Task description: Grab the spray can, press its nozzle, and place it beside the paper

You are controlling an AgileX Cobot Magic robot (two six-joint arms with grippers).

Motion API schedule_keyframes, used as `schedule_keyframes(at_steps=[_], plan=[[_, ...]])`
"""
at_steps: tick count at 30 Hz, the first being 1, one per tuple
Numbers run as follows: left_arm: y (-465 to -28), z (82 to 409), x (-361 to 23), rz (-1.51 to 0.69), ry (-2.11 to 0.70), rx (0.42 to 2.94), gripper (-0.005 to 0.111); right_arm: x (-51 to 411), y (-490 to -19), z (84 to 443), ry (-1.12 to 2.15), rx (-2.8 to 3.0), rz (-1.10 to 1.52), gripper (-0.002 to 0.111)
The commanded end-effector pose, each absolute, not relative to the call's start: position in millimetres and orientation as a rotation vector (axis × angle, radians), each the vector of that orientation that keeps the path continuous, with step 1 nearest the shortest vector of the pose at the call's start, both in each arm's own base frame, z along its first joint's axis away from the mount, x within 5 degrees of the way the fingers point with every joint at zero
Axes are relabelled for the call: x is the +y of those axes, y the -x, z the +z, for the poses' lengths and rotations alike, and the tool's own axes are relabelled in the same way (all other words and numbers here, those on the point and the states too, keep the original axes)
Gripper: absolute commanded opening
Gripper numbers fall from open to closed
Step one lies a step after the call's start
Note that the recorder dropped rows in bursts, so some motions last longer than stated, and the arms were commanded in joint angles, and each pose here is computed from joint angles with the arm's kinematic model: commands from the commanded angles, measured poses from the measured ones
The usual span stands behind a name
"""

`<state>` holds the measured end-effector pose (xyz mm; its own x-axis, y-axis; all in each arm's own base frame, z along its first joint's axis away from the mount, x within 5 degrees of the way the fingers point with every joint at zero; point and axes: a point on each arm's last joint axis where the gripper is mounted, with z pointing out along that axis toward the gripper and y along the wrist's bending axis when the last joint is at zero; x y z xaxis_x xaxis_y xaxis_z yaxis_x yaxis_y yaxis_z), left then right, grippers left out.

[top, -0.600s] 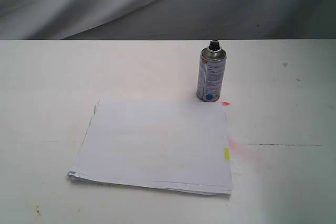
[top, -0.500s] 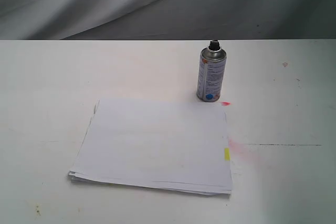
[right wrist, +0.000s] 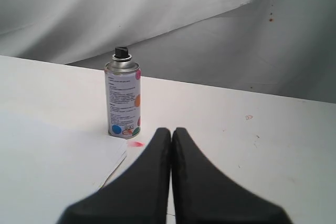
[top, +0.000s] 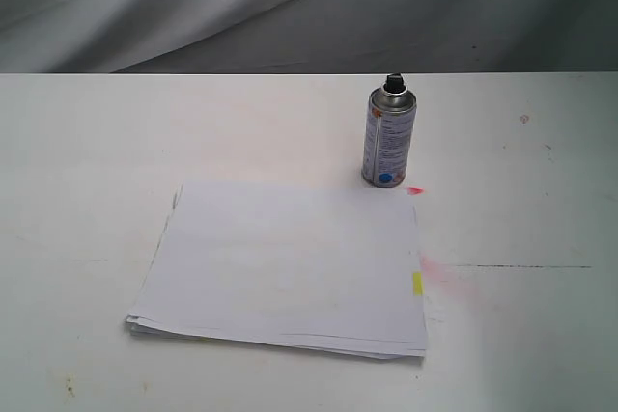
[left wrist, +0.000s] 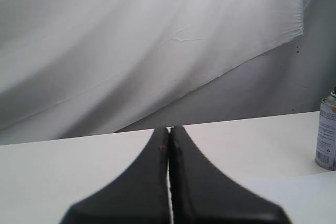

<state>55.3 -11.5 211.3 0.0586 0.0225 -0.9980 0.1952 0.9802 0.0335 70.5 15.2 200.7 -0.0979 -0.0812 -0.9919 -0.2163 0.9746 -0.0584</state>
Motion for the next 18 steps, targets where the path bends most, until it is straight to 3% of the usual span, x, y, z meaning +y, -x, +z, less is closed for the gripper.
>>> schedule_keyframes(at_steps=[1,6,18], plan=[[-55.2,210.1,-11.4,-0.13,-0.178,1.508,0.0,15.2,-70.4,199.3,0.225,1.678,0.118,0.0],[-55.2,210.1,-11.4,-0.13,-0.178,1.508,0.0,16.3,-69.8,210.3,0.238,1.7,0.128,0.0],[-55.2,210.1,-11.4,-0.13,-0.178,1.508,0.0,22.6,-87.2,330.3,0.255,1.627,0.15,0.0]])
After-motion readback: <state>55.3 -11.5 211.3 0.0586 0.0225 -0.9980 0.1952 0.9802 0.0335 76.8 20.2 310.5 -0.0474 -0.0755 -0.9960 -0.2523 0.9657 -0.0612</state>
